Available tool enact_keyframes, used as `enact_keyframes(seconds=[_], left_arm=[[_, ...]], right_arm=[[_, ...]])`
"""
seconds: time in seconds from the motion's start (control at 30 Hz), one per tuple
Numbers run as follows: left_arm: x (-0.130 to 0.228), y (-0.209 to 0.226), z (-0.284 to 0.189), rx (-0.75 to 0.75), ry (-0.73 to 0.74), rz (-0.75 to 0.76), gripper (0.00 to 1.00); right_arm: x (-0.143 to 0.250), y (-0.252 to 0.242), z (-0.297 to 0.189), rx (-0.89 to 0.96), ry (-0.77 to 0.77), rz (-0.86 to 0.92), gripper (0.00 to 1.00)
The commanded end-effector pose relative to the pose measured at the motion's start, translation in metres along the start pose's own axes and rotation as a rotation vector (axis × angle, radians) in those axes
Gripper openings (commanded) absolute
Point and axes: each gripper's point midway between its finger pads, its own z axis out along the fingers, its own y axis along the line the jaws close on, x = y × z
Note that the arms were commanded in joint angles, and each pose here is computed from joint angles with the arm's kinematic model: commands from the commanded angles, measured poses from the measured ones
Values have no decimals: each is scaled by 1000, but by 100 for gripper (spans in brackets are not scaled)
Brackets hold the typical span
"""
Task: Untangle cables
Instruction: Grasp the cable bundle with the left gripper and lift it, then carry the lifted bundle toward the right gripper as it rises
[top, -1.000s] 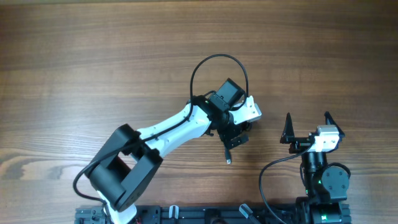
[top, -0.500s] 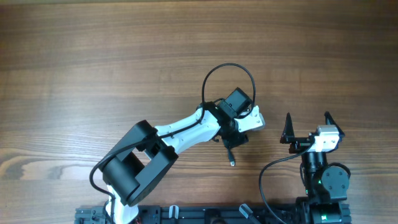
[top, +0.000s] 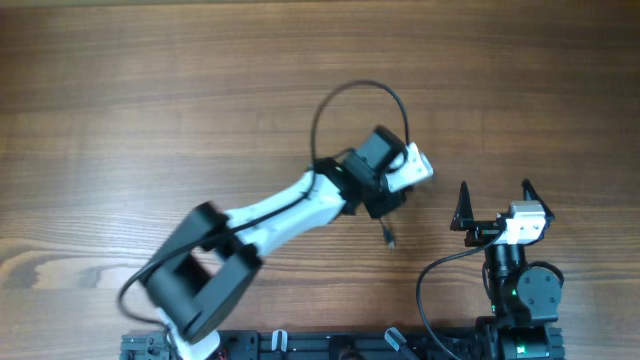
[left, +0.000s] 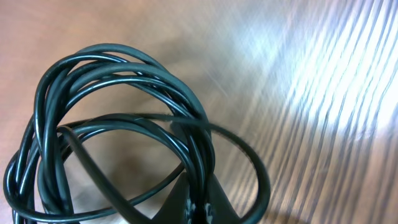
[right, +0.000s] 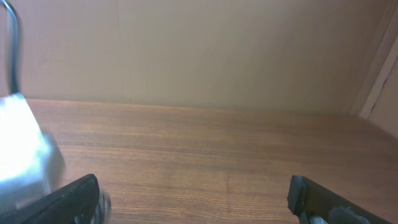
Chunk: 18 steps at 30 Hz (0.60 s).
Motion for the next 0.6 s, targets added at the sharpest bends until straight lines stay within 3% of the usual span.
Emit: enact_keyframes(seconds=[0.0, 0.23, 0.4, 0.5, 0.57], left_arm=[[-49, 38, -74, -19, -215, -121, 4], [-50, 74, -175, 405, -503, -317, 4], [-39, 83, -223, 586, -627, -321, 4], [-38, 86, -227, 589, -640, -319, 4], [-44, 73, -244, 682, -696, -230, 4]], right_arm=[[-2, -4, 0, 19, -11, -17, 100], [-2, -4, 0, 19, -11, -17, 100], [-2, -4, 0, 19, -11, -17, 100], [-3, -4, 0, 20, -12, -20, 100], [-3, -6, -1, 31, -11, -33, 100]])
